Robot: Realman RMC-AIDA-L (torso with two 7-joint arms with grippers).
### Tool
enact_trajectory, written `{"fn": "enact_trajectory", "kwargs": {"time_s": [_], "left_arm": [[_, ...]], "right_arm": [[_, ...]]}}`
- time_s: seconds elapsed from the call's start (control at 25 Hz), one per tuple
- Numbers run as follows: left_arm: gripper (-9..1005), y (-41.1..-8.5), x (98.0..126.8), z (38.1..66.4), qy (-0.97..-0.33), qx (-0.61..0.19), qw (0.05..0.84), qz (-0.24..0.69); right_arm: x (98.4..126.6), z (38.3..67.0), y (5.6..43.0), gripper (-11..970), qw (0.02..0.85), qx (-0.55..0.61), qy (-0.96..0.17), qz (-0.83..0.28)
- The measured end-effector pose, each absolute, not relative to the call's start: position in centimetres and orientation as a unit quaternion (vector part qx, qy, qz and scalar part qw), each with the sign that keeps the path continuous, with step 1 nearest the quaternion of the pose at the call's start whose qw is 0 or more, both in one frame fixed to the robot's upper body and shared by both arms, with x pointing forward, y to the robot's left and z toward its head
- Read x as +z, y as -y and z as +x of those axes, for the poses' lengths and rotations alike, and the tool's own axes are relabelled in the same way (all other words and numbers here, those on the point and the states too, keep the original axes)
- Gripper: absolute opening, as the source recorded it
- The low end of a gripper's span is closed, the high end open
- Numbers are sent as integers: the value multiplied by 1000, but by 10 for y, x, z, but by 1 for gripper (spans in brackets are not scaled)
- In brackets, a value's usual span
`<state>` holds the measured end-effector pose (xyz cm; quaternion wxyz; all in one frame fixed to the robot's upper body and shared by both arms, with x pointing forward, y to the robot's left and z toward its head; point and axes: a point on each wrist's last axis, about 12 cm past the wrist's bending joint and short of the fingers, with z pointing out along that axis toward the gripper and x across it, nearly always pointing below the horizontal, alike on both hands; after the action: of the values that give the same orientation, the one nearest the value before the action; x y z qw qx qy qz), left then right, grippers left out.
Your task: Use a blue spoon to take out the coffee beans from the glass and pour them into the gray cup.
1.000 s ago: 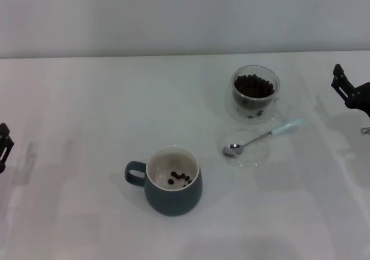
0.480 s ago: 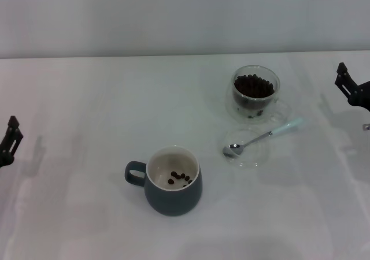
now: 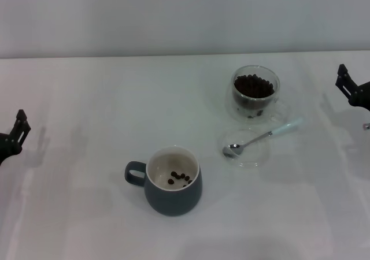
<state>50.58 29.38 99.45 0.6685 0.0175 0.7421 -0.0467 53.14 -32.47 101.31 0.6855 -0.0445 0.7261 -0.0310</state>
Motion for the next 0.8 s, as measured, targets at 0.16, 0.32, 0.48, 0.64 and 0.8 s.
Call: {"fn": "enact_trajectory", "kwargs": {"time_s": [0.16,0.32,0.48,0.64,0.8], "left_arm": [[763,-294,995,507,-741,-46,670,17],[762,-295,997,507,-737,-47,674,16],[761,-297,999,502,-727,-46,685,15],[761,-299,999,501,-726,-46,686,12],[761,-296,1000,501,-722,-49,690,13]], "right_arm": [[1012,529,326,874,686,-32,-726,-43],[1012,529,326,874,685,-32,-726,-43],[1013,530,324,874,688,-30,-724,-44],[1012,529,324,874,687,-27,-725,-41],[1011,528,322,874,686,-24,-726,-40]]}}
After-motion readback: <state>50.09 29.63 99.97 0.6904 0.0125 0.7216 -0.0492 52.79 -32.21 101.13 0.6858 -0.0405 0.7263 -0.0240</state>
